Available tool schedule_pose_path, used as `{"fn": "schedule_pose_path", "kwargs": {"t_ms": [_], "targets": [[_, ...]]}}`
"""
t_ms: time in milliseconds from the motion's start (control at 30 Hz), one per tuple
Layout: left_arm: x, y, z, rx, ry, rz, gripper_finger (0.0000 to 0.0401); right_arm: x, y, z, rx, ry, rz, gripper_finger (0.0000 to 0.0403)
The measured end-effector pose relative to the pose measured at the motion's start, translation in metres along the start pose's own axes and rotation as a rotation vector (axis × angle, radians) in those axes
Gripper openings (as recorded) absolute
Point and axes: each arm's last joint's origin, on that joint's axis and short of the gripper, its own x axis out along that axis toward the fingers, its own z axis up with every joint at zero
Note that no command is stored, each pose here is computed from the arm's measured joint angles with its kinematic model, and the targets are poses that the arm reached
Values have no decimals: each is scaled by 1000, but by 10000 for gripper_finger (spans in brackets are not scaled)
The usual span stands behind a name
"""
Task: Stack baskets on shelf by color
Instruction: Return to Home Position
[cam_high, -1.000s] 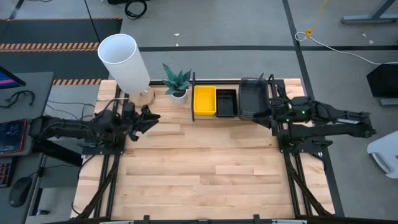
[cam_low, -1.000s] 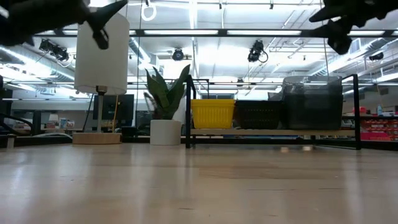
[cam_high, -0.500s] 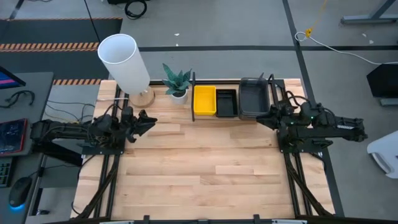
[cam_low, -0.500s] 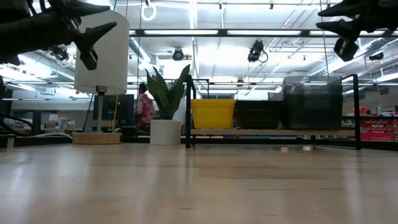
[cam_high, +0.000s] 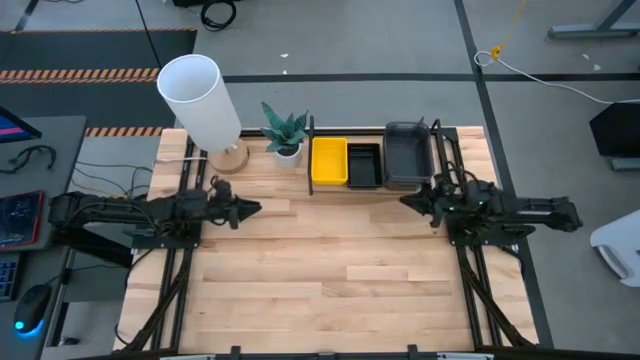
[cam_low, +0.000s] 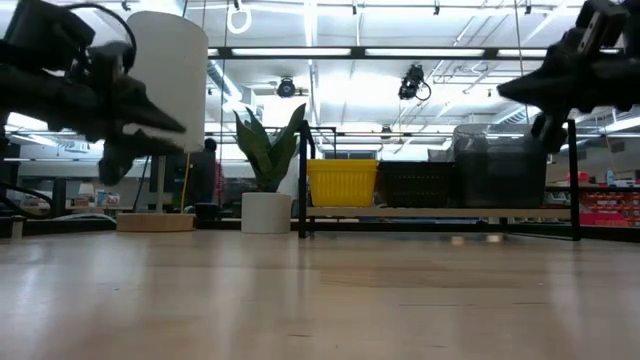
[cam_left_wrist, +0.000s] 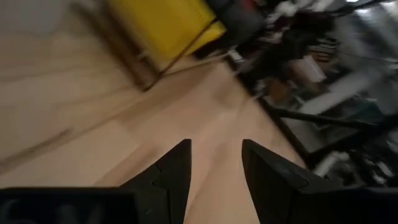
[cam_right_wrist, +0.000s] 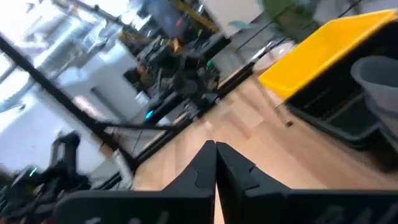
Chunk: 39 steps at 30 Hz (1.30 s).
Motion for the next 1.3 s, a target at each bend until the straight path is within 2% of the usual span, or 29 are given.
{"fn": "schedule_pose_path", "kwargs": {"t_ms": [133,300,467,600,833,1000,1100,1300], "targets": [[0,6,-4,-48,14,84,149,3,-7,-8,-6,-23,-20,11],[0,7,-4,-55,15,92,149,4,-7,-8,-61,-31,-10,7],[0,3,-1,-77,-16,54,149,2,5,2,-359,-54,122,3],[0,3,0,-79,-35,55,149,1,7,3,-441,-52,129,3],[0,3,0,-75,-33,57,149,3,2,-17,-486,186,160,2],[0,3,0,-78,-34,57,149,5,1,-22,-536,212,113,2],[0,3,0,-76,-35,60,149,7,0,-25,-516,202,125,3],[0,5,-2,106,-14,80,149,10,-3,-29,-380,218,105,4]]}}
